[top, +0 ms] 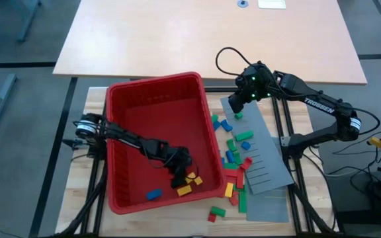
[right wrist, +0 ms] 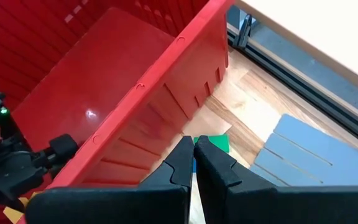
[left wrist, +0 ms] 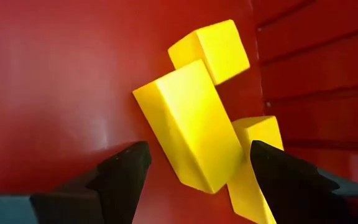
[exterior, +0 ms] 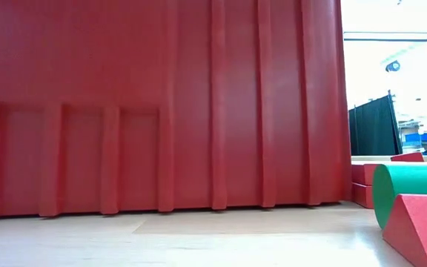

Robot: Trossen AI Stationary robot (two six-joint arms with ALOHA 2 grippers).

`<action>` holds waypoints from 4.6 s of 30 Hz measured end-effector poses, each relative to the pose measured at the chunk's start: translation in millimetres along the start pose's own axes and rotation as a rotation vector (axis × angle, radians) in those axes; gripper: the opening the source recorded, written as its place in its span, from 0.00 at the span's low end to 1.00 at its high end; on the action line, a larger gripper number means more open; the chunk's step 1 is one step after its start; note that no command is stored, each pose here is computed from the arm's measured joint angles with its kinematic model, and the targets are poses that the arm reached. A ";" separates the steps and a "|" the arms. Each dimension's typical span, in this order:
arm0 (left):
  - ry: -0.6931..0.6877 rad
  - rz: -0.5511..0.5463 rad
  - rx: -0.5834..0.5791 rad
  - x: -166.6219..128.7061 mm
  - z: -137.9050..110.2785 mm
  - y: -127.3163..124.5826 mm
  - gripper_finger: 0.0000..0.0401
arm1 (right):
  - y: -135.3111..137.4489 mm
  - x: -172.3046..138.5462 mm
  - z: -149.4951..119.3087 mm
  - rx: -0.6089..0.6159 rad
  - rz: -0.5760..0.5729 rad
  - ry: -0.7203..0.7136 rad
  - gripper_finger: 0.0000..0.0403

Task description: Sort blocks

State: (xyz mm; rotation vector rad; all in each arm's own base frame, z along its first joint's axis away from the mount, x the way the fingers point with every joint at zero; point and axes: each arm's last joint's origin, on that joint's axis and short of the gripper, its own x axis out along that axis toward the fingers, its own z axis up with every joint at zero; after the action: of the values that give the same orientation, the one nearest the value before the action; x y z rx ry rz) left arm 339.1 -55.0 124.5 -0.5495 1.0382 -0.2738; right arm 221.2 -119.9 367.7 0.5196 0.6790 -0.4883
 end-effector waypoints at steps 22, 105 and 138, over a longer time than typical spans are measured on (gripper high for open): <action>-0.097 0.340 -0.208 -14.1 2.5 16.0 0.68 | 0.0 0.0 -0.1 0.014 0.000 0.001 0.00; -0.536 0.211 0.240 -122.1 171.4 -69.5 0.66 | 3.4 -1.0 7.2 0.025 0.052 -0.071 0.00; -0.079 0.282 0.140 -140.2 36.4 -18.2 0.68 | 3.1 -0.9 6.5 0.016 0.049 -0.064 0.00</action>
State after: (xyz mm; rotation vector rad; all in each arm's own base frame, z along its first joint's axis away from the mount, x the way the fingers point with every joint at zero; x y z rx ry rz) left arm 302.8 5.8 252.2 -0.2811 0.9978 -0.0742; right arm 225.3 -121.1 373.6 0.5327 0.6006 -0.4630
